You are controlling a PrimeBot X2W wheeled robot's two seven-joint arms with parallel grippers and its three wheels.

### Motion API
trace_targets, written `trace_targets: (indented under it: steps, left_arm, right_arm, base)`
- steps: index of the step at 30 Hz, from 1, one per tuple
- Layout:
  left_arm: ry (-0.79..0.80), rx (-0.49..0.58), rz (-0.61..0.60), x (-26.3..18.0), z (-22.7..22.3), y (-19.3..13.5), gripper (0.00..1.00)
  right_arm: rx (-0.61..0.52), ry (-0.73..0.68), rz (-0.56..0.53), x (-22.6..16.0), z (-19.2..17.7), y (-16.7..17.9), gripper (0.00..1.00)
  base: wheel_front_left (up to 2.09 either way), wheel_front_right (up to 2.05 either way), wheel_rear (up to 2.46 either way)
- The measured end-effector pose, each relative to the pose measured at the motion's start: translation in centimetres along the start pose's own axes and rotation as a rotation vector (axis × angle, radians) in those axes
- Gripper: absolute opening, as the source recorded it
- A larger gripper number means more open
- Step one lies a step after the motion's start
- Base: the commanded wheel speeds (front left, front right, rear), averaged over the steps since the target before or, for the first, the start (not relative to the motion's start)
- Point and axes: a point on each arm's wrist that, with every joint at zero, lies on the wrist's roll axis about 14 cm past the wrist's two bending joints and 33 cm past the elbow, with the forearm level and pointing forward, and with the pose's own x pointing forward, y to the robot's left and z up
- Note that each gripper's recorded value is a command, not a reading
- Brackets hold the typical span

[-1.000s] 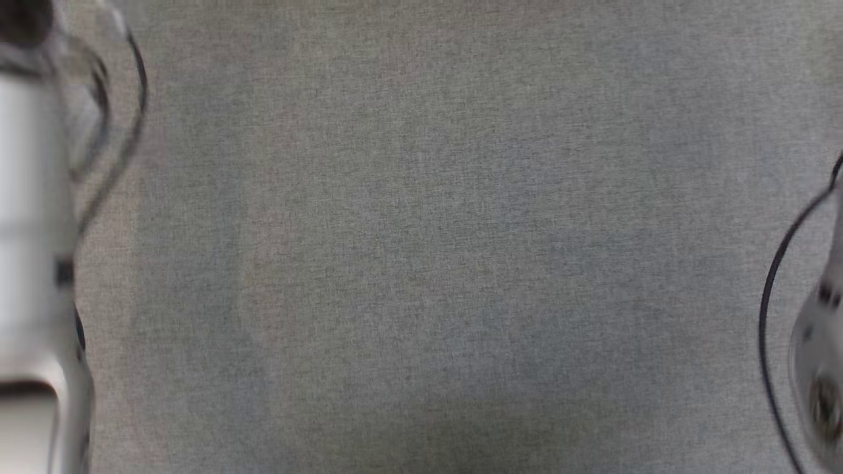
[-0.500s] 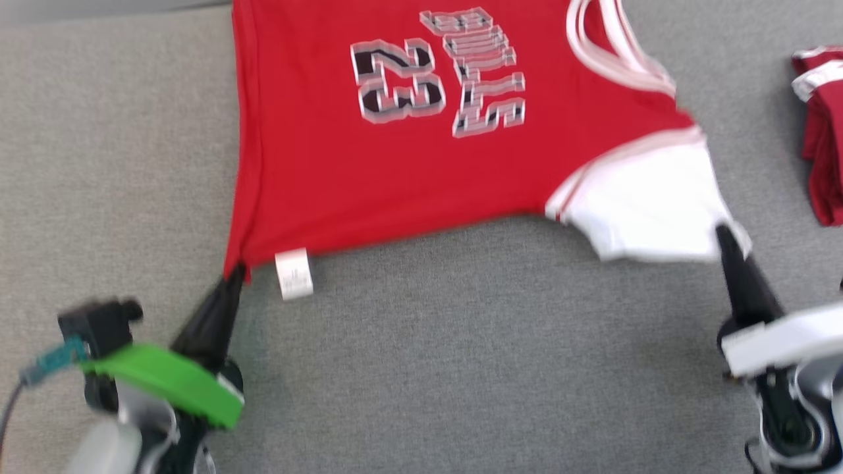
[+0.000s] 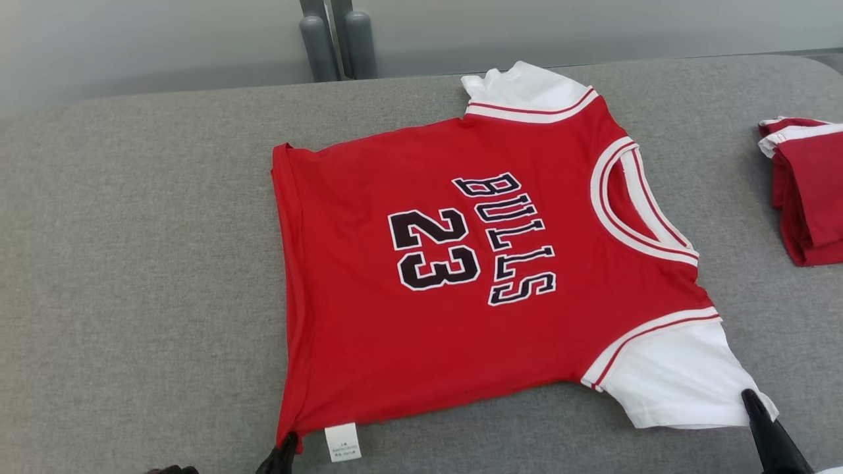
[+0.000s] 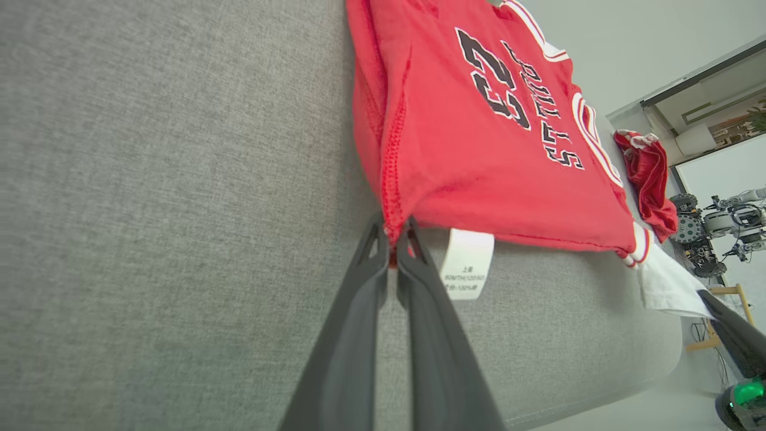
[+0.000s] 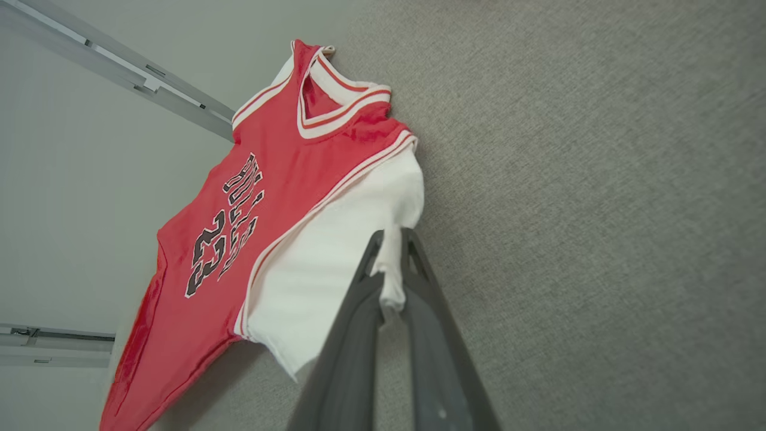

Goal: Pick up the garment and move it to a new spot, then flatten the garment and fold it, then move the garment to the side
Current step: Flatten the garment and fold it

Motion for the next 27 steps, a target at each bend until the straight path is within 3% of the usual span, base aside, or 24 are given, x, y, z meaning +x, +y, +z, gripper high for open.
trace_targets:
  steps: [7, 16, 27]
  left_arm:
    - [-0.013, 0.072, -0.04, 2.1, 4.1, -1.6, 0.0]
    - [0.041, 0.235, -0.148, 7.0, 8.5, -5.4, 0.0]
    - [0.155, 0.334, -0.085, 12.6, 9.2, -3.5, 0.0]
  right_arm:
    - [-0.109, 0.01, 0.085, 4.1, 2.3, 2.4, 0.0]
    - [-0.293, 0.046, 0.214, 11.0, 5.6, 8.0, 0.0]
    - [-0.424, 0.128, 0.228, 17.4, 4.8, 10.1, 0.0]
  base:
    - [0.0, 0.0, 0.0]
    - [0.0, 0.0, 0.0]
    - [0.0, 0.0, 0.0]
